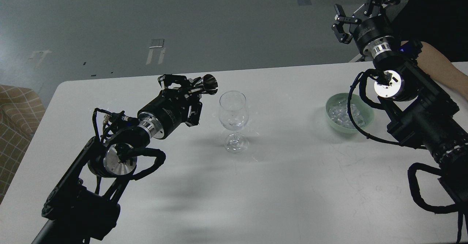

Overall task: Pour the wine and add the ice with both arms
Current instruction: 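Lift the jigger with the left gripper and carry it over the wine glass, then tilt the jigger over the wine glass with the left gripper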

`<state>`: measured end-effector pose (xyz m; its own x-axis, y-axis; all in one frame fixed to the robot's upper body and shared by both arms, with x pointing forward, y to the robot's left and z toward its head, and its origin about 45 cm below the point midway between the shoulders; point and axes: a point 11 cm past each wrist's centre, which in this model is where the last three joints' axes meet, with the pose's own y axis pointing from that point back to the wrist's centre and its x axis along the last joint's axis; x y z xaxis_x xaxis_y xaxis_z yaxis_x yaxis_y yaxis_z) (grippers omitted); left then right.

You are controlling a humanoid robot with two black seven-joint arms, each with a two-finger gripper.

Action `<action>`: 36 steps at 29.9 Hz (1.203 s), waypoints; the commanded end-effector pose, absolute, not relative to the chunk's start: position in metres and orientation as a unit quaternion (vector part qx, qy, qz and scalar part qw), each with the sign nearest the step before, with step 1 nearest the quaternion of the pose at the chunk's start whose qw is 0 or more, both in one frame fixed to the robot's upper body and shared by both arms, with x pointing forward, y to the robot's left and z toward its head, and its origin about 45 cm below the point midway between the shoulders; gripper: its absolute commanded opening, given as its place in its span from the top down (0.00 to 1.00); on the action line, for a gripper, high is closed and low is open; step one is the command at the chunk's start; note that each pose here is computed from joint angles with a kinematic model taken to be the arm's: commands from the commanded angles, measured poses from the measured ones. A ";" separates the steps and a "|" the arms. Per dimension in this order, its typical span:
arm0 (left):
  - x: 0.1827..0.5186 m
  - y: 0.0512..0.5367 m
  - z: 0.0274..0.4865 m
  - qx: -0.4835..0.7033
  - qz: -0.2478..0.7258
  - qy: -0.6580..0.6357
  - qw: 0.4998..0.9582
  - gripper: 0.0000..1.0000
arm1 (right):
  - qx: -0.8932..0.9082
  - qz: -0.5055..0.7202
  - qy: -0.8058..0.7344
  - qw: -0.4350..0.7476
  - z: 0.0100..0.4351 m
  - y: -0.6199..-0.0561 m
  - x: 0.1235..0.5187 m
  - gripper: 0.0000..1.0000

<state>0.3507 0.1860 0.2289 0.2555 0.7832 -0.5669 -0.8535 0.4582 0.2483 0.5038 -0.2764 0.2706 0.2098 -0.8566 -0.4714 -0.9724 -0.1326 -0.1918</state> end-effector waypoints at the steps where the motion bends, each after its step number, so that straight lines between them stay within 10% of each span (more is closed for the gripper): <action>1: 0.351 0.185 0.229 -0.054 0.517 0.322 0.791 0.96 | -0.742 0.125 0.616 0.232 0.270 -0.276 0.504 0.00; 36: 0.358 0.170 0.239 -0.018 0.529 0.235 0.816 0.94 | -0.742 0.124 0.617 0.233 0.271 -0.277 0.504 0.00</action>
<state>0.3582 0.1707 0.2390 0.3213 0.8484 -0.4208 -0.8700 0.4399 0.2226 0.5038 -0.2769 0.2709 0.2099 -0.8568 -0.4711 -0.9723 -0.1322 -0.1927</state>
